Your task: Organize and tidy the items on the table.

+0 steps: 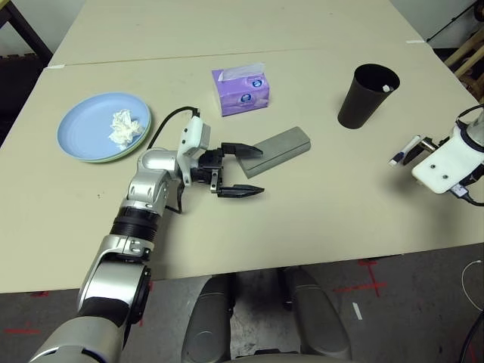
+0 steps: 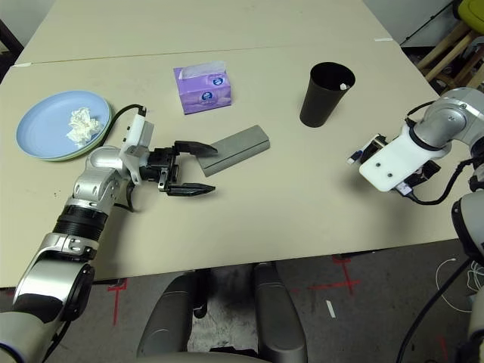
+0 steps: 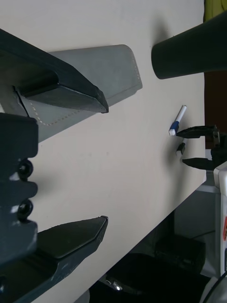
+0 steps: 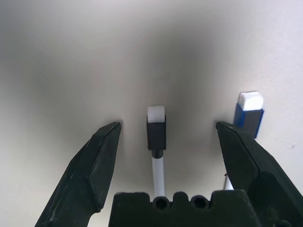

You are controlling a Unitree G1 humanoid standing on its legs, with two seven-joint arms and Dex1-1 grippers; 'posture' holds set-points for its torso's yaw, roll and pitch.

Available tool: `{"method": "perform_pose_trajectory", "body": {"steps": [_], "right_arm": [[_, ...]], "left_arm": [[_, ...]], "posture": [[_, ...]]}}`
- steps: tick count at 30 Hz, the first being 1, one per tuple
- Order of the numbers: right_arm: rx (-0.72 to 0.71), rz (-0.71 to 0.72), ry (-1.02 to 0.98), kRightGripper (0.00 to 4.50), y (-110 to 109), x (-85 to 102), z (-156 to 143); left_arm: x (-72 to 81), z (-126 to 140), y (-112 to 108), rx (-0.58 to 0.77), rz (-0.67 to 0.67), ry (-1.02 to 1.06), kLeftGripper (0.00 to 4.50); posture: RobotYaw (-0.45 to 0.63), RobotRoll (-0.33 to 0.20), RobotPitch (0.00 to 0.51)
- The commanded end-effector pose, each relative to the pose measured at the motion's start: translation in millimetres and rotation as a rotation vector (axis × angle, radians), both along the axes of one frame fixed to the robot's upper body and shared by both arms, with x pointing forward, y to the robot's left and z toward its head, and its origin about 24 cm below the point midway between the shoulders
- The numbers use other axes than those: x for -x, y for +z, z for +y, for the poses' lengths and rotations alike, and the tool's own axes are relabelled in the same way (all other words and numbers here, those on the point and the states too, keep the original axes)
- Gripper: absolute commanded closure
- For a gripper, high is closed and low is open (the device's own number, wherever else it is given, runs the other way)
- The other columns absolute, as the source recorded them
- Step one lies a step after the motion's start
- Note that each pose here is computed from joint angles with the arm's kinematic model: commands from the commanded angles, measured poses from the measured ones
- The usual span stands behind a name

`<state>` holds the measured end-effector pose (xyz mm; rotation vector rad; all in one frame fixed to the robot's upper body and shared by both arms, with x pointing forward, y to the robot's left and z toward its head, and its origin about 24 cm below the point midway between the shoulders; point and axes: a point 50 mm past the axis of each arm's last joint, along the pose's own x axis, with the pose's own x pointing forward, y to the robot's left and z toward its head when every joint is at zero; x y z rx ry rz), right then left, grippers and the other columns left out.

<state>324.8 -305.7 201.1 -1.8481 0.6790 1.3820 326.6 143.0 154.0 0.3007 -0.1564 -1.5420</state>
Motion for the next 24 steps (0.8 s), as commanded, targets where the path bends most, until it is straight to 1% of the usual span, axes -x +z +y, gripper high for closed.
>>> {"method": "perform_pose_trajectory", "body": {"steps": [1, 4, 10, 13, 14, 18, 22, 24], "right_arm": [[0.027, 0.014, -0.023, 0.00, -2.6, 4.6, -8.5], [0.037, 0.011, -0.021, 0.57, -2.6, 3.9, -8.4], [0.048, 0.013, -0.016, 2.80, -2.9, 3.2, -7.7], [0.048, 0.016, -0.016, 4.03, -2.6, 3.0, -7.2], [0.047, 0.017, -0.017, 4.10, -2.3, 3.0, -7.0], [0.033, 0.021, -0.024, 4.10, 0.7, 3.0, -6.4], [-0.057, 0.033, -0.046, 4.10, 12.6, 1.0, 0.7], [-0.141, 0.033, -0.078, 4.10, 24.8, -3.2, 8.1]], "left_arm": [[0.0, -2.0, -2.0, -0.023, -0.008, -0.011, 0.07], [-0.3, -1.4, -1.5, -0.024, -0.010, -0.009, 0.00], [-0.8, -1.5, -0.7, -0.025, -0.012, -0.007, 0.00], [-1.2, -1.7, -0.6, -0.025, -0.012, -0.007, 0.00], [-1.3, -1.7, -0.6, -0.026, -0.012, -0.007, 0.00], [-2.0, -0.8, -0.7, -0.028, -0.011, -0.004, 0.00], [-3.0, 0.4, -0.8, -0.032, -0.010, -0.001, 0.00], [-4.0, -0.1, -0.8, -0.034, -0.011, -0.002, 0.00]], "posture": [[0.06, 0.000, 0.266], [0.06, 0.000, 0.265], [0.06, 0.000, 0.262], [0.06, 0.000, 0.258], [0.06, 0.000, 0.257], [0.06, 0.000, 0.249], [0.05, 0.000, 0.239], [0.04, 0.000, 0.231]]}}
